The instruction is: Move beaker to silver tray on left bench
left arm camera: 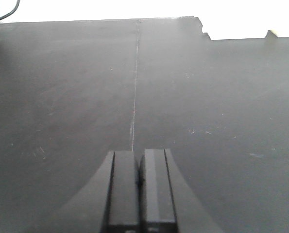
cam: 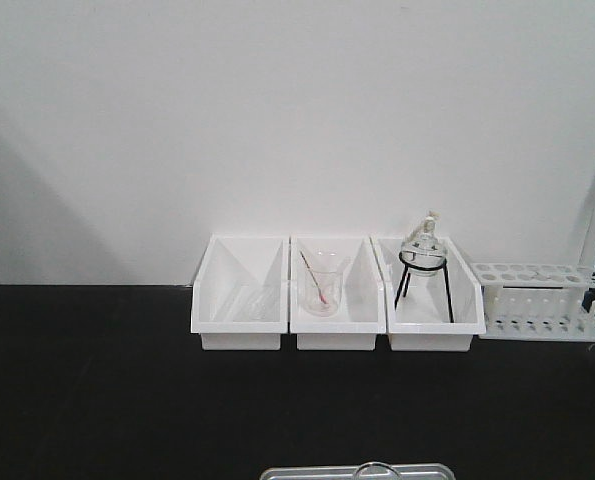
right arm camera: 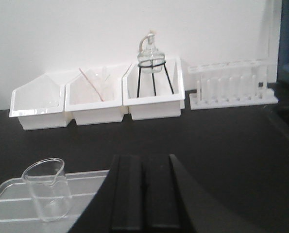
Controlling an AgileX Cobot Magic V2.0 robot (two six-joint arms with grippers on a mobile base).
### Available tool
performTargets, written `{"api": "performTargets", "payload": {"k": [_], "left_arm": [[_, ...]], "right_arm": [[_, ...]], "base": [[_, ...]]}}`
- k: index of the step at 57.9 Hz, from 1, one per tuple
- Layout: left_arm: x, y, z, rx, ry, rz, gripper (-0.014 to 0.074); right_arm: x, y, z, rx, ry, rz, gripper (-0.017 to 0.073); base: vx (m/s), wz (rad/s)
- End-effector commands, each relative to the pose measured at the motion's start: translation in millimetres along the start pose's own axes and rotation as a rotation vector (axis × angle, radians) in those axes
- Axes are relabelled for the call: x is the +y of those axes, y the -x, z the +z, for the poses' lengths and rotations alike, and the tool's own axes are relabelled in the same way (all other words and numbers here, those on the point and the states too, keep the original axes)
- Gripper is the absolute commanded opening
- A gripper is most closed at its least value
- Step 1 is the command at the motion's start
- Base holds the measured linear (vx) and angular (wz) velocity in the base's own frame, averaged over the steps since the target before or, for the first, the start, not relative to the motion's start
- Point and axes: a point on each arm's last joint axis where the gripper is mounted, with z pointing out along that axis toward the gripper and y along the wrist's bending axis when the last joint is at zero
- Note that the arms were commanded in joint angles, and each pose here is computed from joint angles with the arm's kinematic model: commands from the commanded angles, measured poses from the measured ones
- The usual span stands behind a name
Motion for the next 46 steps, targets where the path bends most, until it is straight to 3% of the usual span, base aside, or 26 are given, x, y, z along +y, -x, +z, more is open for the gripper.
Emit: {"api": "performTargets", "payload": {"k": [1,46], "left_arm": [[-0.5,-0.6,1.8,-0.067,-0.005,-0.005,0.0002],[-0.5,-0.8,1.7,-0.067,-0.004,-0.005,0.0002]], "right_arm": [[-0.8,2.4,-2.7,-0.077,-0.013,-0.06,-0.001],[-1.0,3.5,-2.7,-0.089,-0.017,-0.075,-0.001]], "base": [[0.0,0.0],[0.0,0.0]]}}
